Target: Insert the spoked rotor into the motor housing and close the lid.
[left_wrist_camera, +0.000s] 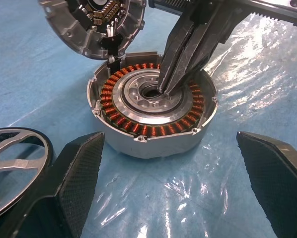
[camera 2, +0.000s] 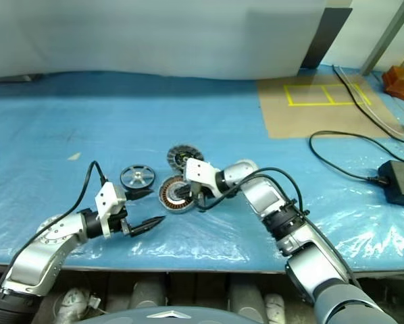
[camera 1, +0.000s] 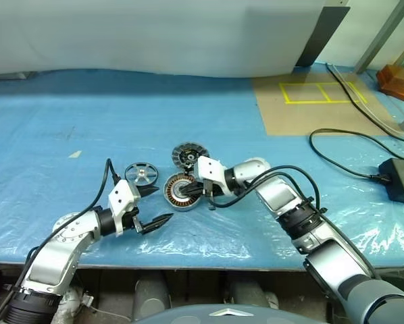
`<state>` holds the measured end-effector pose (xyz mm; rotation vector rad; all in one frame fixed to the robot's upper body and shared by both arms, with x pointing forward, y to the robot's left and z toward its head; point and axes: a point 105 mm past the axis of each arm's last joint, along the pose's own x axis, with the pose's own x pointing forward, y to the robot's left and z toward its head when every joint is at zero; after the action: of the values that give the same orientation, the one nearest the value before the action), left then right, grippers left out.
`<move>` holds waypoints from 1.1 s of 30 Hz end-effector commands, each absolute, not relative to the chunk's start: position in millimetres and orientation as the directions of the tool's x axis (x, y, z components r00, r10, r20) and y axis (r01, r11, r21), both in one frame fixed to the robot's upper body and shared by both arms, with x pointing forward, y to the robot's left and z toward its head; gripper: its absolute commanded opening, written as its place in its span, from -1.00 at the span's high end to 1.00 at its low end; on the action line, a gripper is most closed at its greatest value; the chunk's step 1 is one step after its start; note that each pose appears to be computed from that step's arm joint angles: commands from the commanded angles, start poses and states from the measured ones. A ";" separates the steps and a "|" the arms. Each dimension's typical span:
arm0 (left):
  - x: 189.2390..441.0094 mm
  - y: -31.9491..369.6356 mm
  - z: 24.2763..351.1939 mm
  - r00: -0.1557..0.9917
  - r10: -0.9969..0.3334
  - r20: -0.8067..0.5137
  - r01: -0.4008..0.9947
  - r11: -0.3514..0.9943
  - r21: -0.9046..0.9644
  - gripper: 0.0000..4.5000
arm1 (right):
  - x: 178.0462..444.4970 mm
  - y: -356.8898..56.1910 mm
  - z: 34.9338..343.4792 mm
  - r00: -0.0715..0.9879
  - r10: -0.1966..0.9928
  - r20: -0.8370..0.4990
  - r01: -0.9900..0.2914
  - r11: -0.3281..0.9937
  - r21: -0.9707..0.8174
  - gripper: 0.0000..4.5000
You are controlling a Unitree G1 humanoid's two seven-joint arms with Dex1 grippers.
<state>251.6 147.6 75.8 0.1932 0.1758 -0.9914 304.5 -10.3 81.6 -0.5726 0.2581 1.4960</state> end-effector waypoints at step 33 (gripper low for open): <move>337.6 211.3 174.6 0.369 -0.757 -0.539 0.922 0.226 0.314 -1.00 | 297.1 -64.1 105.2 0.236 0.919 -0.317 -0.959 0.272 0.075 0.99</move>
<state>336.1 211.6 172.0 0.5952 0.2903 -1.1425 301.7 -64.4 96.3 -0.1364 0.3663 1.2843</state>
